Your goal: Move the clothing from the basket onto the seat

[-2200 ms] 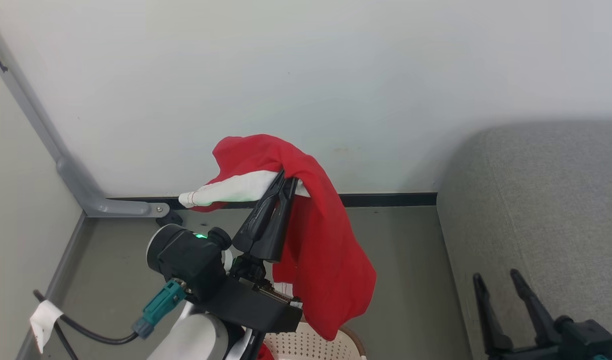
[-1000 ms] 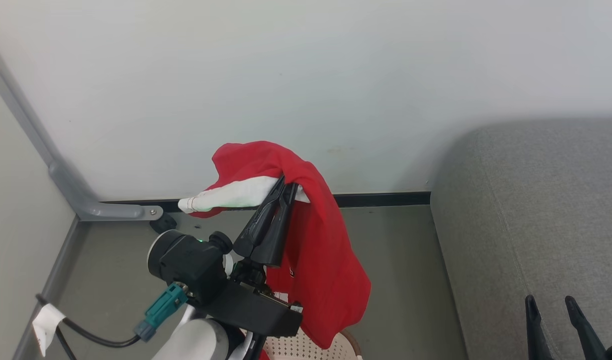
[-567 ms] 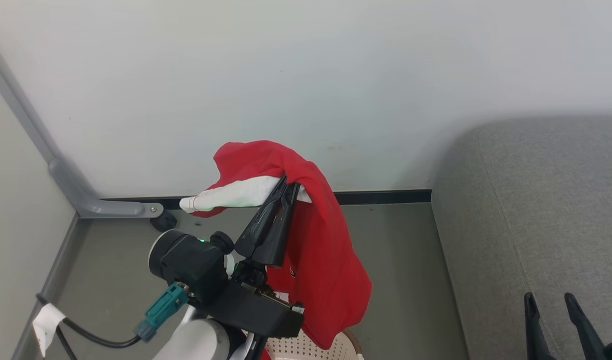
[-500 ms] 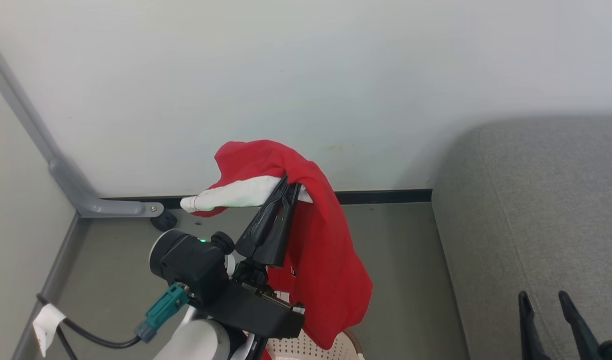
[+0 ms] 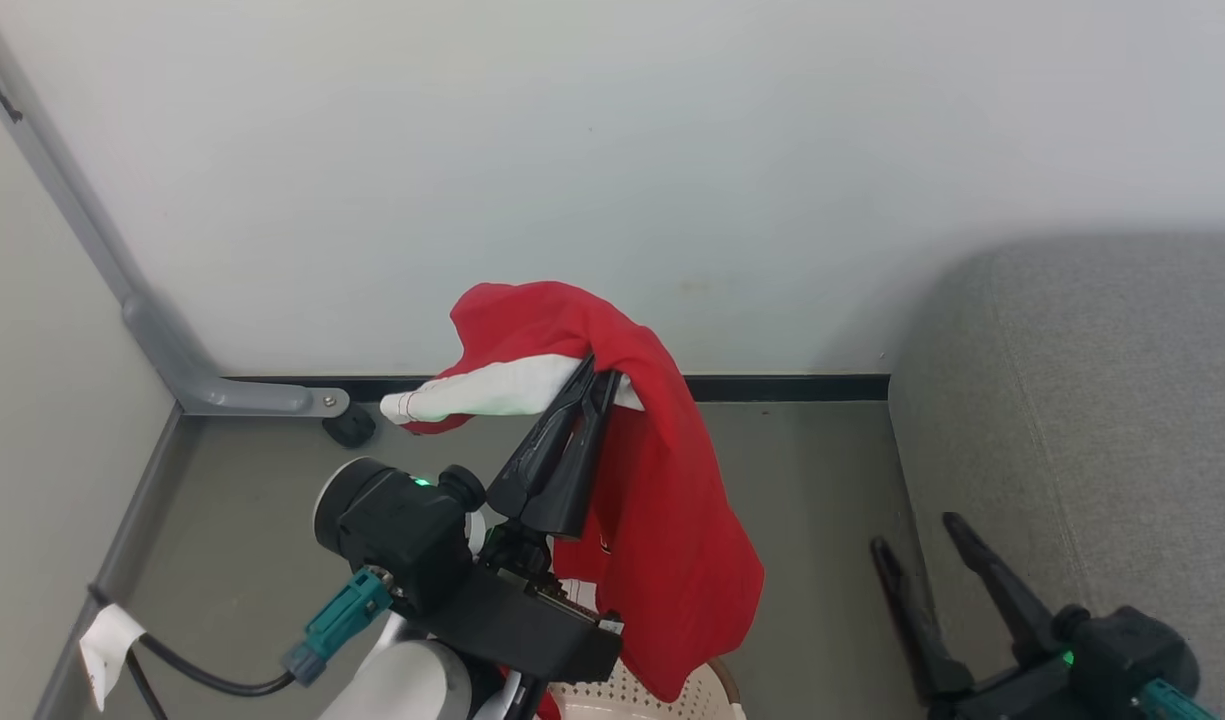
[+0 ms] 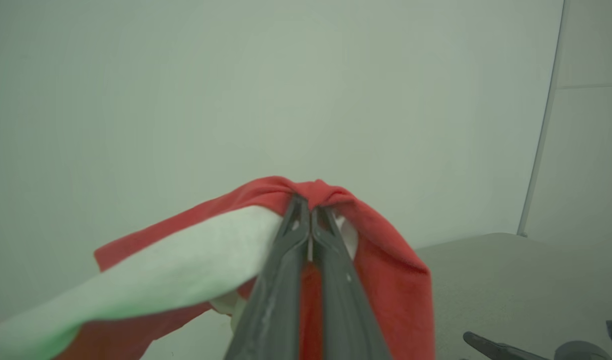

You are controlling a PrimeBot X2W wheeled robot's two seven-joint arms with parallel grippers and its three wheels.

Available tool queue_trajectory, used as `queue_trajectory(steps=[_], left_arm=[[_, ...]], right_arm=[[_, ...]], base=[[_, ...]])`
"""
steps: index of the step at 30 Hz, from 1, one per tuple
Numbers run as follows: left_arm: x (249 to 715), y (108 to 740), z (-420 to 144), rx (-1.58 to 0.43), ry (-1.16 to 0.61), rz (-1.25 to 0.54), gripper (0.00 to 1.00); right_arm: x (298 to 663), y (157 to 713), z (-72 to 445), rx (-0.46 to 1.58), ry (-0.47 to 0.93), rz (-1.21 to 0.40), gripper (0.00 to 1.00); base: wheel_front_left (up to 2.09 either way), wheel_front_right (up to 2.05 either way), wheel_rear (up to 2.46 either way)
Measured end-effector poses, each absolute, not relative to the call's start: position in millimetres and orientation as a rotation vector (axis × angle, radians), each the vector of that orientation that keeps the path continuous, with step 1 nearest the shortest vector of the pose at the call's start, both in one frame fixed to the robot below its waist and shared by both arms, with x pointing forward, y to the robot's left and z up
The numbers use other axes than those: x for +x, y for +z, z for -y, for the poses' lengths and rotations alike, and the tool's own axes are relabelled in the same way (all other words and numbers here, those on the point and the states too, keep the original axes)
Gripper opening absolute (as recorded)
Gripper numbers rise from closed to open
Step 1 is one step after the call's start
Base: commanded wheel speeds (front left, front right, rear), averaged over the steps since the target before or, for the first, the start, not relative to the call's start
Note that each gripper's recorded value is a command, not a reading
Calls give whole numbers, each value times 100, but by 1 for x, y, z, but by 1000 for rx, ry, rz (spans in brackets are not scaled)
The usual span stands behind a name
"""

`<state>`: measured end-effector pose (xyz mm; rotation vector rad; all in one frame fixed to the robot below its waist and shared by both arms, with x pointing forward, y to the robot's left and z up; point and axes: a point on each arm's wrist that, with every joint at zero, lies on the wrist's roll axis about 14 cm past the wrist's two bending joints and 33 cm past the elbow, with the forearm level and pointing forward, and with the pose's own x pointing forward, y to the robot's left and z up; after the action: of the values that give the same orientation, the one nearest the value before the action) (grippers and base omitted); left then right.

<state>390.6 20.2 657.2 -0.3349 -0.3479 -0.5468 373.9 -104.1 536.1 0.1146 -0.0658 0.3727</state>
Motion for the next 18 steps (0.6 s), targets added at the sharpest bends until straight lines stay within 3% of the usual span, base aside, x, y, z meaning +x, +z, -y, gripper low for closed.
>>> queue_trajectory(steps=[6, 18], left_arm=[[391, 657, -24, -333, -537, 348, 0], [389, 662, -27, -326, -533, 365, 0]], right_arm=[[372, 547, 58, 101, 572, 69, 100], [368, 554, 1, 49, 790, 40, 100]], base=[[0, 0, 0], [0, 0, 0]])
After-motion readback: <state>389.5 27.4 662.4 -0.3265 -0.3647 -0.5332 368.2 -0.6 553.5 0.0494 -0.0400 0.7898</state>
